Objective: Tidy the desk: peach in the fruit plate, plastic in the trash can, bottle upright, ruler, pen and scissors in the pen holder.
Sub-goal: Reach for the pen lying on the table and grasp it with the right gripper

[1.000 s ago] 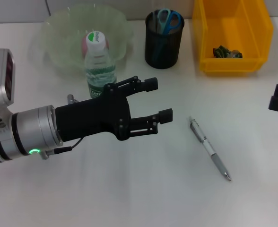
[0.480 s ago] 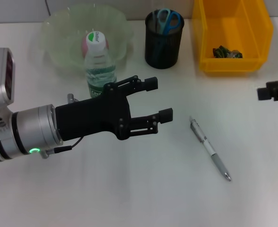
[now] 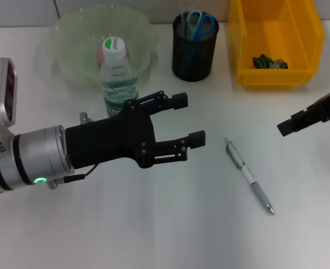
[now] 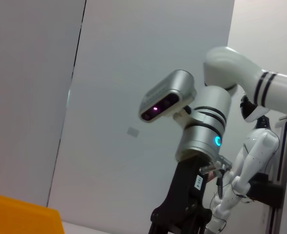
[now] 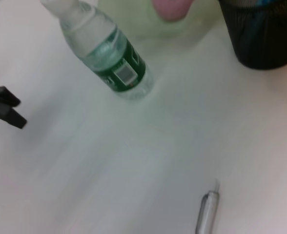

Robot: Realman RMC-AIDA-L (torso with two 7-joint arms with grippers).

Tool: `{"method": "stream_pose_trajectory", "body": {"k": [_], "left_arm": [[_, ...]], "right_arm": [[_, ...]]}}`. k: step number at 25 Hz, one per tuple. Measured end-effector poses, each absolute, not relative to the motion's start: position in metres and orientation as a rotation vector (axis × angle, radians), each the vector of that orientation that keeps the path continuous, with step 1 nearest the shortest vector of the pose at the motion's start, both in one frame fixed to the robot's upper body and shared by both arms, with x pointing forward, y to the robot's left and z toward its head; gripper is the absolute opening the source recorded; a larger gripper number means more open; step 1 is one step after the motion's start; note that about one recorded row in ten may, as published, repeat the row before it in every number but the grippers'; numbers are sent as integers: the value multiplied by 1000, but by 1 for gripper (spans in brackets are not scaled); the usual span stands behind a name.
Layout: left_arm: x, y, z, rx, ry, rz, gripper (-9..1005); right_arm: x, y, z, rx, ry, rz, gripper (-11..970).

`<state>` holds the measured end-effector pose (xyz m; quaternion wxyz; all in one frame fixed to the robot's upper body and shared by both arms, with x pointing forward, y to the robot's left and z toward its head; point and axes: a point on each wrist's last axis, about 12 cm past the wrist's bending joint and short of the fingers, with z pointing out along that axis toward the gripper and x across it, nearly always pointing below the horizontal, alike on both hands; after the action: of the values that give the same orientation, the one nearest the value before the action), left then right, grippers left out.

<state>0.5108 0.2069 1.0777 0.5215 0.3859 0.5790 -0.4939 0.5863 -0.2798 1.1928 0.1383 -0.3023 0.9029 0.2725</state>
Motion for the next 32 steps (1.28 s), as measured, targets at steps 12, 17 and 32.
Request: {"method": "stream_pose_trajectory", "body": {"k": [12, 17, 32], "left_arm": [[511, 205, 1077, 970, 1376, -1164, 831], [510, 206, 1077, 973, 1371, -1161, 831], [502, 209, 1077, 993, 1306, -1142, 831]], "right_arm": [[608, -226, 1184, -919, 2773, 648, 589], [612, -206, 1179, -931, 2820, 621, 589], [619, -176, 1156, -840, 2871, 503, 589]]}}
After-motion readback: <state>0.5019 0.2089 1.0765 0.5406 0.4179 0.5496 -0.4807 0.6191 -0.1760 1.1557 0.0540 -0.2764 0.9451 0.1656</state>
